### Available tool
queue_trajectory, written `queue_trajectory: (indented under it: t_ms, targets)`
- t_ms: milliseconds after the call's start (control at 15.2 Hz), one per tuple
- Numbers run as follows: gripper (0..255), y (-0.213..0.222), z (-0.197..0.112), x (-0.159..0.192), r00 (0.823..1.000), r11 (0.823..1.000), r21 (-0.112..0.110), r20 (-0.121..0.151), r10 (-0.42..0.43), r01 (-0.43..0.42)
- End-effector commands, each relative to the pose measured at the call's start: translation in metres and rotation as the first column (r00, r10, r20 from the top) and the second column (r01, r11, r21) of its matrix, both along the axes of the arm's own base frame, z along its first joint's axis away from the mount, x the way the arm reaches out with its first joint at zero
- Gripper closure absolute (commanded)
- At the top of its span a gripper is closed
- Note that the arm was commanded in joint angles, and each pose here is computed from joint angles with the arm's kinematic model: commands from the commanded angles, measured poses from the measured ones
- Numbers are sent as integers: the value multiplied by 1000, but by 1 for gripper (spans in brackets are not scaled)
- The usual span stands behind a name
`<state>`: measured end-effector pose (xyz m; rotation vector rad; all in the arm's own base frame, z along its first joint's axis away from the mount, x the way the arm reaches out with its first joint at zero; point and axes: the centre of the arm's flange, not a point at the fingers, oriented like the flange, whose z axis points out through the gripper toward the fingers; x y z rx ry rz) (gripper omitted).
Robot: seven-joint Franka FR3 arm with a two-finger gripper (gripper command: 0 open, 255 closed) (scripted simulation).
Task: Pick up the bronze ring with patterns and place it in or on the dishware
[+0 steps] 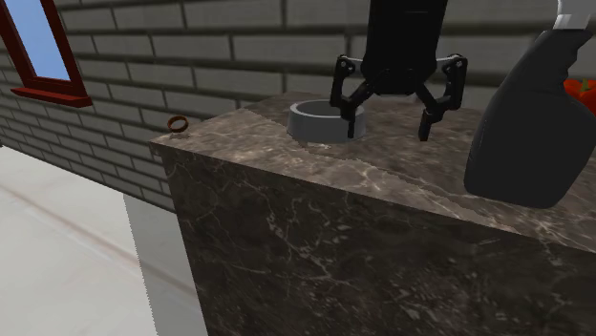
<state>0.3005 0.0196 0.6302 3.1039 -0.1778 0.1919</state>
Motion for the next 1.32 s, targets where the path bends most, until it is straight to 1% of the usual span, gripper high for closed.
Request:
queue_trajectory:
  t_ms: [0, 594, 1254]
  targets:
    - [0, 0, 0, 0, 1000, 1000, 0, 0, 0, 0]
    - [0, 93, -9, 61, 999, 997, 80, -45, 7, -3]
    - [0, 197, -14, 128, 995, 986, 169, -93, 18, -2]
